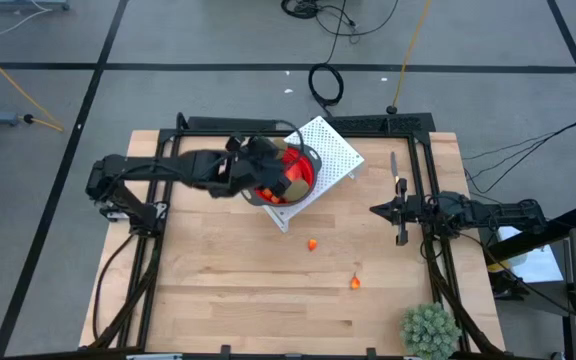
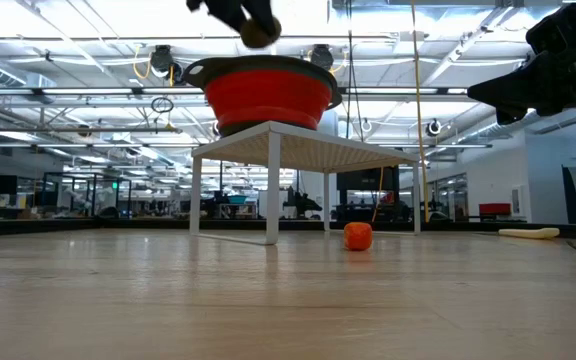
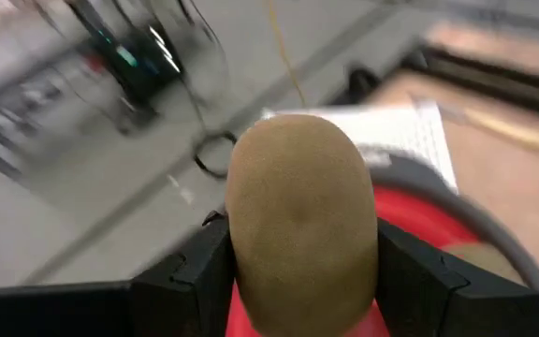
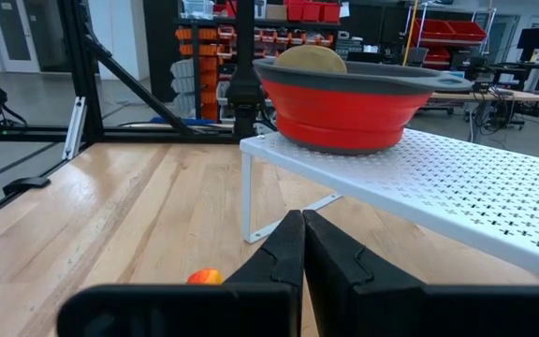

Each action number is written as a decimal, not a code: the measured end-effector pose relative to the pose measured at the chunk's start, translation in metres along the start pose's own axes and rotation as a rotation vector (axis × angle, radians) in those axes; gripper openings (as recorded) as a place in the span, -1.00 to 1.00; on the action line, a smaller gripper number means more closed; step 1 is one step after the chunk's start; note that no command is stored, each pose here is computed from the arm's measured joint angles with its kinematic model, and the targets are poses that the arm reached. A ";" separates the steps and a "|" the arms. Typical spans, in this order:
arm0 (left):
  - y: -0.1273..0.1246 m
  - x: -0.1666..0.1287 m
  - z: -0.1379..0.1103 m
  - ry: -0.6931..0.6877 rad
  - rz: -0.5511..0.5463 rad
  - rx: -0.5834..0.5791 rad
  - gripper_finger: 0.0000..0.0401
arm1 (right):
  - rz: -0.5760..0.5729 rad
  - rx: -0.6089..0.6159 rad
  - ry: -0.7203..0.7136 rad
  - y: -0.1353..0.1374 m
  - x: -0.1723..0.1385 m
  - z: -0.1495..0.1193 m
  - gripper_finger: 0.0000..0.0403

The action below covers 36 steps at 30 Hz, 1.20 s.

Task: Pick & Place Fruit
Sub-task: Put the kiwi into the red strainer bowl on the shelf

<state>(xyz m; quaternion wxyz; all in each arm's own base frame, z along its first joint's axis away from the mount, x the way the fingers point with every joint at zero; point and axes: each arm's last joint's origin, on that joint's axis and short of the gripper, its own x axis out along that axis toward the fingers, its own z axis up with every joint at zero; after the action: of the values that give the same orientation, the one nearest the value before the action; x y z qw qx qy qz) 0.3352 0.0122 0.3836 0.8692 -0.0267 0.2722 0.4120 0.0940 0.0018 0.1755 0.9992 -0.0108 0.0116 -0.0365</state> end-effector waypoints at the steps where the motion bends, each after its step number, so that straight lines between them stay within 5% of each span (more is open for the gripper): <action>1: 0.003 0.005 0.000 0.034 -0.033 -0.005 0.01 | 0.000 0.000 0.000 0.000 0.000 0.000 -1.00; 6: 0.021 0.026 0.005 0.144 -0.207 -0.014 0.01 | 0.000 0.001 0.000 0.000 0.000 0.000 -1.00; 18: 0.049 0.061 0.010 0.252 -0.398 0.002 0.01 | 0.000 0.001 0.000 0.000 0.000 0.000 -1.00; 36: 0.036 0.081 -0.008 0.379 -0.392 0.109 0.01 | 0.002 0.016 0.000 0.000 0.000 0.000 -1.00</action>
<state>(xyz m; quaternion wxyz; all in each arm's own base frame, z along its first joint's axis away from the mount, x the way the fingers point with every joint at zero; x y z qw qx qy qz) 0.3466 0.0910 0.3429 0.8659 -0.1088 0.4415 0.2085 0.0940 0.0019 0.1754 0.9993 -0.0030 0.0113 -0.0354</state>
